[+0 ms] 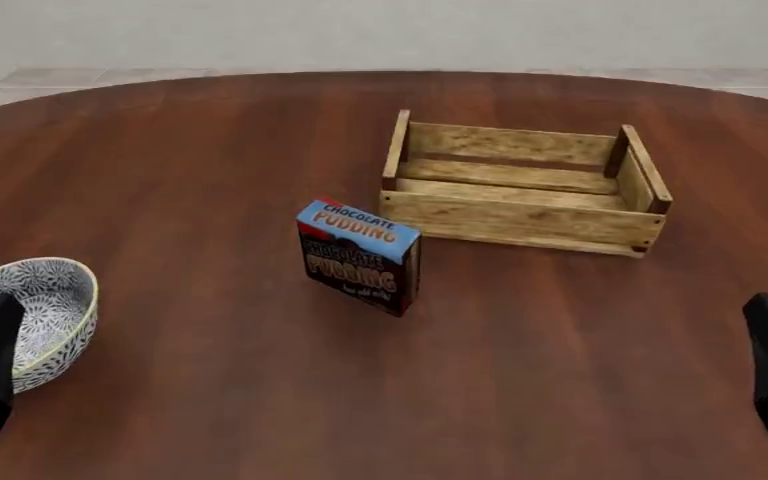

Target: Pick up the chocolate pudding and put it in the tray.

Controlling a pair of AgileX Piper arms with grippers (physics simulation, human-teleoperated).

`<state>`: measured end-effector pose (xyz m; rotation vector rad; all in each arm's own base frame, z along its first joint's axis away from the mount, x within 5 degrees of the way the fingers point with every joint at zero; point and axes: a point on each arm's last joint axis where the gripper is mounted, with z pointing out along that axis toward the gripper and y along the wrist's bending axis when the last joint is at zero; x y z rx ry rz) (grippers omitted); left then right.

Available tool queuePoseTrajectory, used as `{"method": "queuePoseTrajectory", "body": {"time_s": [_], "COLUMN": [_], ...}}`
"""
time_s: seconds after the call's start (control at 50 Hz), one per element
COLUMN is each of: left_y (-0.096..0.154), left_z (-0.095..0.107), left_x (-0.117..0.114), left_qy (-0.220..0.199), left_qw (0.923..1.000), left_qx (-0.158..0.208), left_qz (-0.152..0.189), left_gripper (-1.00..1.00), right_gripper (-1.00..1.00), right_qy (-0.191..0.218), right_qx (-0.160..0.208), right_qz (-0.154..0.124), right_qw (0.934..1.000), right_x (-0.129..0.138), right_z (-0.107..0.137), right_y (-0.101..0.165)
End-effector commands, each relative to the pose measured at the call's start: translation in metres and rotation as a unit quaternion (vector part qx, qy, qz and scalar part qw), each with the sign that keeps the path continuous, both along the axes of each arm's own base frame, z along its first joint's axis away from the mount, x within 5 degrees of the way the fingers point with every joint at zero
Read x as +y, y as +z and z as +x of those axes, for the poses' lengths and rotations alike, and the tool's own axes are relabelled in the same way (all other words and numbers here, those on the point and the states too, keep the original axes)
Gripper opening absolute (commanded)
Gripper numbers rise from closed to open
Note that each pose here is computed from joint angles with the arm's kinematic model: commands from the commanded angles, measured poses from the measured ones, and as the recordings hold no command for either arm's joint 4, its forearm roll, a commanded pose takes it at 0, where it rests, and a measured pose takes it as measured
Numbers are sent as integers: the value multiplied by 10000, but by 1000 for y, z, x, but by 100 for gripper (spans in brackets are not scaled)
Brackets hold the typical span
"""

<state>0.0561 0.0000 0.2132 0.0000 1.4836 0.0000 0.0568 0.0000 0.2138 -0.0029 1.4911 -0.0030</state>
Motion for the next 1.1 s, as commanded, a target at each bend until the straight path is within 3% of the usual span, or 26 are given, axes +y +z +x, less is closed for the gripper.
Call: {"method": "queuePoseTrajectory", "body": {"time_s": [0.02,0.44,0.52,0.64,0.72,0.78,0.88,0.94,1.0,1.02,1.06,1.1], "left_y": [0,0,0,0,0,0,0,0,0,0,0,0], "left_z": [0,0,0,0,0,0,0,0,0,0,0,0], "left_x": [0,0,0,0,0,0,0,0,0,0,0,0], "left_qy": [0,0,0,0,0,0,0,0,0,0,0,0], "left_qw": [10000,10000,10000,10000,10000,10000,10000,10000,10000,10000,10000,10000], "left_qx": [0,0,0,0,0,0,0,0,0,0,0,0], "left_qz": [0,0,0,0,0,0,0,0,0,0,0,0], "left_gripper": [100,100,100,100,100,100,100,100,100,100,100,100], "right_gripper": [100,100,100,100,100,100,100,100,100,100,100,100], "right_qy": [57,198,177,322,431,513,530,569,616,714,734,764], "right_qx": [28,97,78,185,60,131,11,168,393,190,134,401], "right_qz": [-56,-146,-24,-144,-235,-45,-389,-202,-194,-331,-685,-540], "right_qw": [10000,9997,9998,9992,9988,9986,9978,9980,9971,9967,9949,9948], "right_x": [1,3,3,5,7,9,10,12,14,16,17,19], "right_z": [4,11,14,25,22,28,32,42,56,50,51,66], "right_y": [2,2,12,31,49,56,75,87,93,103,109,114]}}
